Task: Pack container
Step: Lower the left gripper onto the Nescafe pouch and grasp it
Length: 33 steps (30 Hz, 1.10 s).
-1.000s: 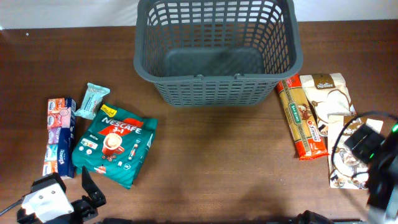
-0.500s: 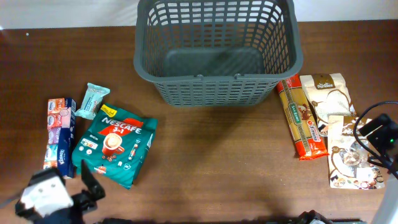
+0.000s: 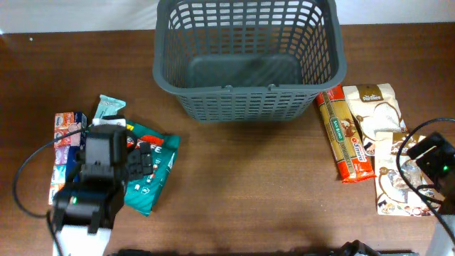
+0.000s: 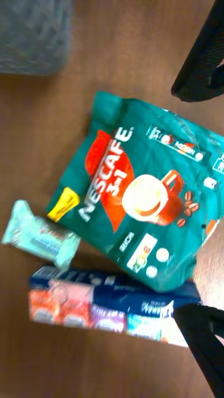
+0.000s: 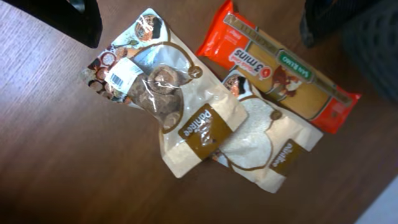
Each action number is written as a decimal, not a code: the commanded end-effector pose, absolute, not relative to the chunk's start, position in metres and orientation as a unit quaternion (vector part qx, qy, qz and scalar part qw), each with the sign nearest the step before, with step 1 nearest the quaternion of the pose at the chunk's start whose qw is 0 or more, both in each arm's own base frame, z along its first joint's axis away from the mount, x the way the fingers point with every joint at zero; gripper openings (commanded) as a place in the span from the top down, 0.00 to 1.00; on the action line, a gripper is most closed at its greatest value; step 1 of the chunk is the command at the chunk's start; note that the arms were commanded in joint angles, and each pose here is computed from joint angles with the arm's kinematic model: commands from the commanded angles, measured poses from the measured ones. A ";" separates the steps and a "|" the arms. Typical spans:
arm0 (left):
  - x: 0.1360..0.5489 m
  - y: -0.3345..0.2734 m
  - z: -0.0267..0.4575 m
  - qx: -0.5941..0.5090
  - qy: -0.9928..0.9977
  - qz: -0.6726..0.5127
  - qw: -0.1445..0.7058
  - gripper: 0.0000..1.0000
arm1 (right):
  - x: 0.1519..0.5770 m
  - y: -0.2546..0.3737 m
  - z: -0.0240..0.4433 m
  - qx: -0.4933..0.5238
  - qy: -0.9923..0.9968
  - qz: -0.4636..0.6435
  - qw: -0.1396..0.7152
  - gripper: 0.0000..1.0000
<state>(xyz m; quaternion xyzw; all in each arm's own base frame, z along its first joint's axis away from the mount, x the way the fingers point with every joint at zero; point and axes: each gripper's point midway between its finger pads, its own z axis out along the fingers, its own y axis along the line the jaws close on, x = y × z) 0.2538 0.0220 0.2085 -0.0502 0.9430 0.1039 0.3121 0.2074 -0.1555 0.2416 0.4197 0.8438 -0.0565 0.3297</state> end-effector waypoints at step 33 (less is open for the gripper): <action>0.270 -0.062 0.101 0.268 0.956 0.066 0.098 0.01 | 0.213 -0.139 0.256 0.393 0.849 -0.028 0.352 0.01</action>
